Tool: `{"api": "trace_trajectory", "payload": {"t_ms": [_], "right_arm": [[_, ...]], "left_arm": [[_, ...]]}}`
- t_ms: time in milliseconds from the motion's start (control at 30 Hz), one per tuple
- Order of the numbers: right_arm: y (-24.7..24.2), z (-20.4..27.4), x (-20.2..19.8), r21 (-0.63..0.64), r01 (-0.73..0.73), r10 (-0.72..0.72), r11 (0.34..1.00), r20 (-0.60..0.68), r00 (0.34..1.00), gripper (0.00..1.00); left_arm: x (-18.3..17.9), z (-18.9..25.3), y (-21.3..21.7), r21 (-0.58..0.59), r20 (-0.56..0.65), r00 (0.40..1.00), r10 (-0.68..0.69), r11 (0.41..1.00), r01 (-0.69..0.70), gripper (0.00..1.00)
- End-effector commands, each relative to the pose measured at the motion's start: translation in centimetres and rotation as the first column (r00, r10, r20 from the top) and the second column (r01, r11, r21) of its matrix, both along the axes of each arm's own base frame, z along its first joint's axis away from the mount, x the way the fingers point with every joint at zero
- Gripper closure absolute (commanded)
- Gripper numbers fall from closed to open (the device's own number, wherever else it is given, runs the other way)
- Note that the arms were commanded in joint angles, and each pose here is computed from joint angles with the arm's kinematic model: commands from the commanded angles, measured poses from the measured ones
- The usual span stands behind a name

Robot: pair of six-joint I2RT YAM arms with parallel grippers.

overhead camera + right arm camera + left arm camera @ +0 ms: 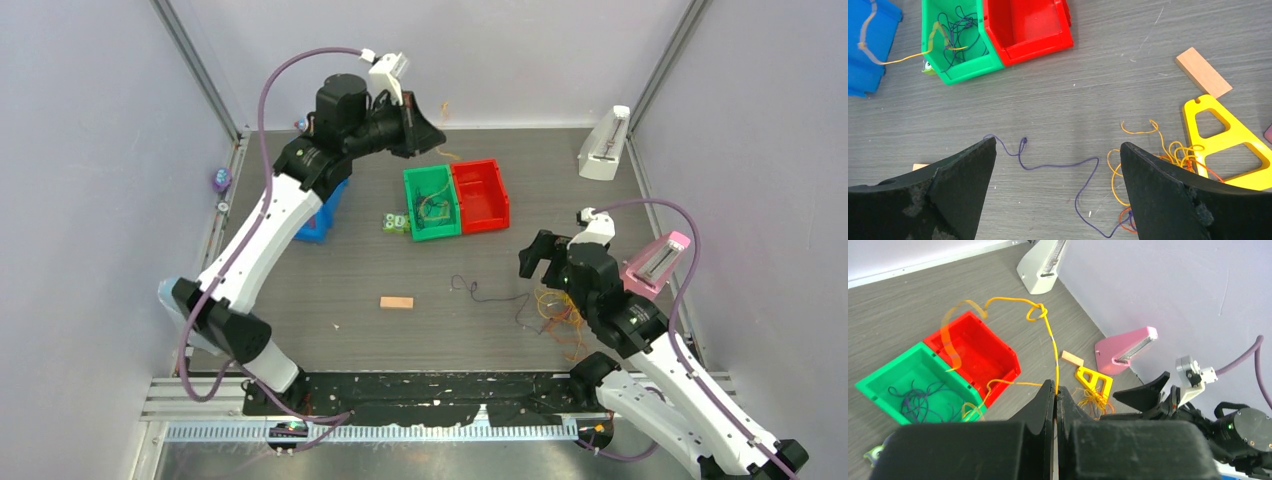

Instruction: Untangle the cables

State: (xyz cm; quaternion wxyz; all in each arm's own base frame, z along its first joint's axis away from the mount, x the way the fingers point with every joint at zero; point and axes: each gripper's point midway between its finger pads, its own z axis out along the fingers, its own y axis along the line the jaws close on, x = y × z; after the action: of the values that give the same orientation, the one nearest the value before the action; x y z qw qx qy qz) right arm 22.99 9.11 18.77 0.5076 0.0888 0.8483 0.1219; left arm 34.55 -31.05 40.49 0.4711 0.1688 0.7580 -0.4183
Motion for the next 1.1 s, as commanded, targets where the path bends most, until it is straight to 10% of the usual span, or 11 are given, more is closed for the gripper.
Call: {"api": "trace_trajectory", "payload": {"t_ms": [0, 467, 1067], "right_arm": [[-0.1, 3.9, 1.6, 0.013, 0.026, -0.027, 1.000, 0.113, 0.993, 0.00], [-1.8, 7.9, 2.8, -0.017, 0.108, -0.100, 0.994, 0.252, 0.963, 0.00], [-2.5, 7.3, 2.4, -0.008, 0.129, -0.122, 0.992, 0.258, 0.958, 0.00]], "left_arm": [[1.3, 5.6, -1.8, -0.116, 0.095, 0.995, -0.022, 0.993, 0.032, 1.00], [10.6, 3.5, -9.0, -0.262, 0.045, 0.998, -0.041, 0.964, 0.052, 1.00], [10.1, -18.7, -9.5, 0.111, -0.279, 0.956, 0.093, 0.992, -0.064, 1.00]]}}
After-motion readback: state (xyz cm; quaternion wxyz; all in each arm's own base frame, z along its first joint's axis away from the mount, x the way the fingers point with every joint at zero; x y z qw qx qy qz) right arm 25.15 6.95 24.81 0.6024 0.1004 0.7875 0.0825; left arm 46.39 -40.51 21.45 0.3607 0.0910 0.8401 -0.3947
